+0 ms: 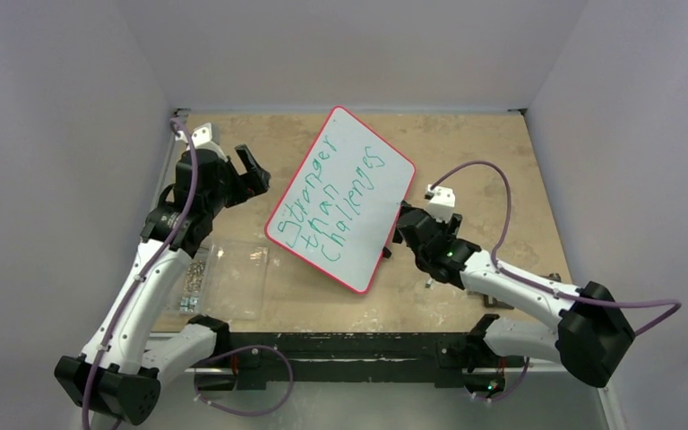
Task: Write a sentence on the whiteboard
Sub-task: Place the whiteboard marker at the center of the board, then reset both arms
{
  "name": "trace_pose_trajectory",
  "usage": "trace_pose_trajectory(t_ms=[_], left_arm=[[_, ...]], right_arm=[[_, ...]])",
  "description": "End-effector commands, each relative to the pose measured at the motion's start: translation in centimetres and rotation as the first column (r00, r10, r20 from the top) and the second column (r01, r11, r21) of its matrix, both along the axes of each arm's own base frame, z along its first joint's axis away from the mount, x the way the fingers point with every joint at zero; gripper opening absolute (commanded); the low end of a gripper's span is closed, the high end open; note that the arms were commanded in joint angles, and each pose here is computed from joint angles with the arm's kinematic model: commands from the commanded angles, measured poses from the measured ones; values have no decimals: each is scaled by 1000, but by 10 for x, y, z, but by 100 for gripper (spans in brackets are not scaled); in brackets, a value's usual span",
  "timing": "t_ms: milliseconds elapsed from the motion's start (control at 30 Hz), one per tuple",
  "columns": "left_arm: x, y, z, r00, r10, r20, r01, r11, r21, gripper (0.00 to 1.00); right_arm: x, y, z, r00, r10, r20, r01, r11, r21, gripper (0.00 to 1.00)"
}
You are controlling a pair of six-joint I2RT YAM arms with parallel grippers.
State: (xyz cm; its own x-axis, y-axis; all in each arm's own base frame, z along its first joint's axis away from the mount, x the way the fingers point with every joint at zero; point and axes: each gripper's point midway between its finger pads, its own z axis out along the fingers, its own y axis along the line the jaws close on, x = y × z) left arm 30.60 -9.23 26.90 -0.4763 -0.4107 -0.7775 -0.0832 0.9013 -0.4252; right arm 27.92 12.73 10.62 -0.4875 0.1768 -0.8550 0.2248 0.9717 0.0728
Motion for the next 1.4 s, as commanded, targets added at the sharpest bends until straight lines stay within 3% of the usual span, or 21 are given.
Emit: trace_pose_trajectory(t_ms=[0, 67, 267, 467, 633, 833, 967, 1067, 1167, 1233, 1300, 1367], left_arm=[[13, 19, 1, 999, 33, 27, -35, 998, 53, 90], [17, 27, -1, 998, 62, 25, -63, 996, 66, 91], [32, 63, -12, 974, 192, 121, -211, 961, 179, 92], [52, 103, -36, 927, 244, 285, -347, 849, 400, 94], [72, 119, -69, 920, 259, 293, -378, 782, 495, 97], [85, 119, -108, 951, 197, 237, -298, 781, 549, 96], [84, 121, -142, 950, 159, 270, -281, 815, 506, 96], [83, 115, -137, 940, 107, 325, -258, 845, 468, 96], [74, 111, -147, 939, 69, 338, -225, 866, 447, 98], [72, 113, -147, 919, 65, 388, -250, 860, 446, 96], [70, 113, -151, 929, 78, 361, -242, 866, 437, 94], [72, 116, -147, 919, 93, 384, -269, 859, 436, 100]], right_arm=[[12, 15, 42, 993, 60, 105, -67, 996, 67, 93], [15, 20, 59, 985, 91, 148, -103, 992, 70, 99], [31, 25, 123, 940, 100, 326, -135, 987, 87, 99], [45, 24, 162, 894, 52, 446, -106, 990, 95, 99], [57, 28, 166, 901, 63, 429, -83, 996, 29, 99], [73, 12, 159, 911, -3, 412, 12, 1000, -19, 99], [73, -13, 160, 848, -72, 526, 79, 997, 10, 99], [70, -27, 152, 794, -89, 601, 132, 991, -28, 99], [75, -39, 132, 840, -118, 530, 232, 960, -154, 99], [75, -49, 125, 830, -178, 528, 283, 951, -126, 99], [80, -60, 118, 810, -235, 538, 306, 951, -46, 99], [86, -81, 106, 803, -329, 497, 388, 922, -18, 99]])
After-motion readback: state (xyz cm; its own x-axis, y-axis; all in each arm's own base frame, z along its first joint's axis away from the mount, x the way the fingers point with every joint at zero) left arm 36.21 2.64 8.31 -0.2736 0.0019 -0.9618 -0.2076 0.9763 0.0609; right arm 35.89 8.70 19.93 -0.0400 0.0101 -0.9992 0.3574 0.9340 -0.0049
